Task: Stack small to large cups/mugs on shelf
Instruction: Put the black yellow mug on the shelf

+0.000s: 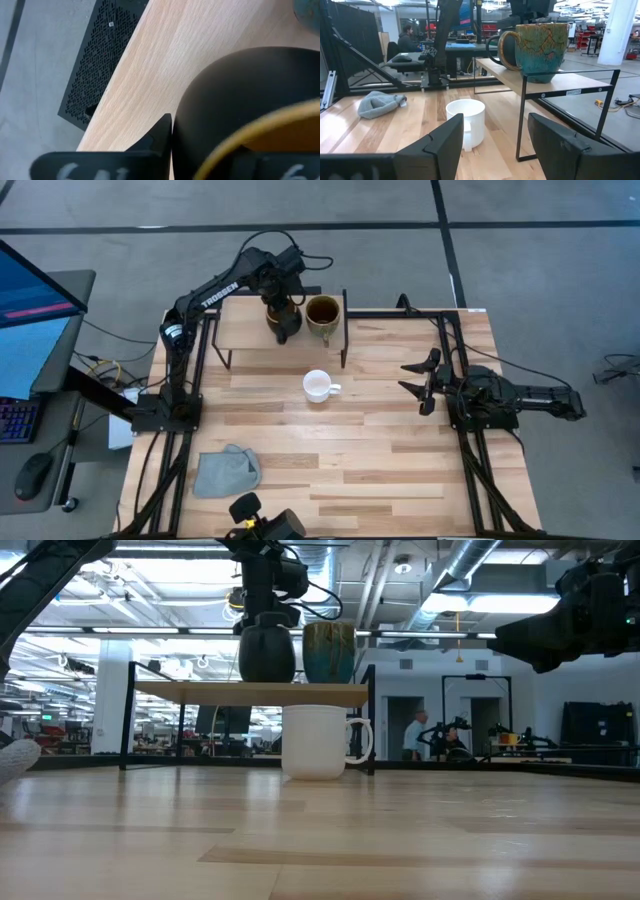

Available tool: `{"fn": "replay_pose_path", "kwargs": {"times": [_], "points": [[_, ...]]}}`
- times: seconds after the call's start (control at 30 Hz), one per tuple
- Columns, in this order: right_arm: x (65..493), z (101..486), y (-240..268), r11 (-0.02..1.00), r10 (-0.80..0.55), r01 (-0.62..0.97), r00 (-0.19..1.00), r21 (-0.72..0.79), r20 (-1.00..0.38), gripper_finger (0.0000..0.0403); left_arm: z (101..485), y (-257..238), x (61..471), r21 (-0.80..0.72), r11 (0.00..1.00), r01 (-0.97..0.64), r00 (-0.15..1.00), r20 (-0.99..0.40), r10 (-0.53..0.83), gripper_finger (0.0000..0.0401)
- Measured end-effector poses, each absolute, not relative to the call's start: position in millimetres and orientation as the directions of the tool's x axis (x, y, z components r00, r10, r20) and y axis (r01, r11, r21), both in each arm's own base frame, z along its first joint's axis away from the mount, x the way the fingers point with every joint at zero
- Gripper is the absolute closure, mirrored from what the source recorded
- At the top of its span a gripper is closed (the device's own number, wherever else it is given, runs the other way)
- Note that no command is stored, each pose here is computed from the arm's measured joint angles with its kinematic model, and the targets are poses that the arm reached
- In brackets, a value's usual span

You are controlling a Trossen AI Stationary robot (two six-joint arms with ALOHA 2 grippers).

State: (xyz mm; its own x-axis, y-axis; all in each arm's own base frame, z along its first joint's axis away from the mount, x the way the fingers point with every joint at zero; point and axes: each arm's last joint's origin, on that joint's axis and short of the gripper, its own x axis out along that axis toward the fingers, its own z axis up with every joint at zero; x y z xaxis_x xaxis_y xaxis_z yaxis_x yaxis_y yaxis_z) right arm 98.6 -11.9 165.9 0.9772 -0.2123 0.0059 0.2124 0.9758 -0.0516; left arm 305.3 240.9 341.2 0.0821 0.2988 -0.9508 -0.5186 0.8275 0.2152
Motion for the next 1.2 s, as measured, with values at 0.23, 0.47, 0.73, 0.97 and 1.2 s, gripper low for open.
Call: {"fn": "replay_pose_path", "kwargs": {"times": [0.23, 0.47, 0.73, 0.97, 1.2], "points": [[98.7, 165.7, -11.9, 0.976, -0.212, 0.212, 0.977, -0.052, 0.005, 0.0158, 341.3, 240.9, 305.1, 0.213, 0.825, -0.523, 0.081, -0.951, 0.298, 0.0346], [98.7, 165.8, -11.9, 0.976, -0.212, 0.212, 0.977, -0.052, 0.006, 0.0158, 341.4, 241.2, 305.5, 0.216, 0.826, -0.521, 0.085, -0.95, 0.302, 0.0343], [98.6, 165.8, -11.9, 0.976, -0.212, 0.212, 0.977, -0.052, 0.006, 0.0158, 341.4, 241.3, 305.6, 0.214, 0.823, -0.525, 0.086, -0.949, 0.302, 0.0343], [98.6, 165.9, -11.9, 0.976, -0.212, 0.212, 0.977, -0.052, 0.006, 0.0158, 341.4, 241.1, 305.4, 0.214, 0.824, -0.525, 0.085, -0.95, 0.3, 0.0327], [98.6, 165.8, -11.9, 0.976, -0.212, 0.212, 0.977, -0.052, 0.006, 0.0158, 341.4, 241.1, 305.4, 0.216, 0.826, -0.521, 0.084, -0.95, 0.301, 0.0282]]}}
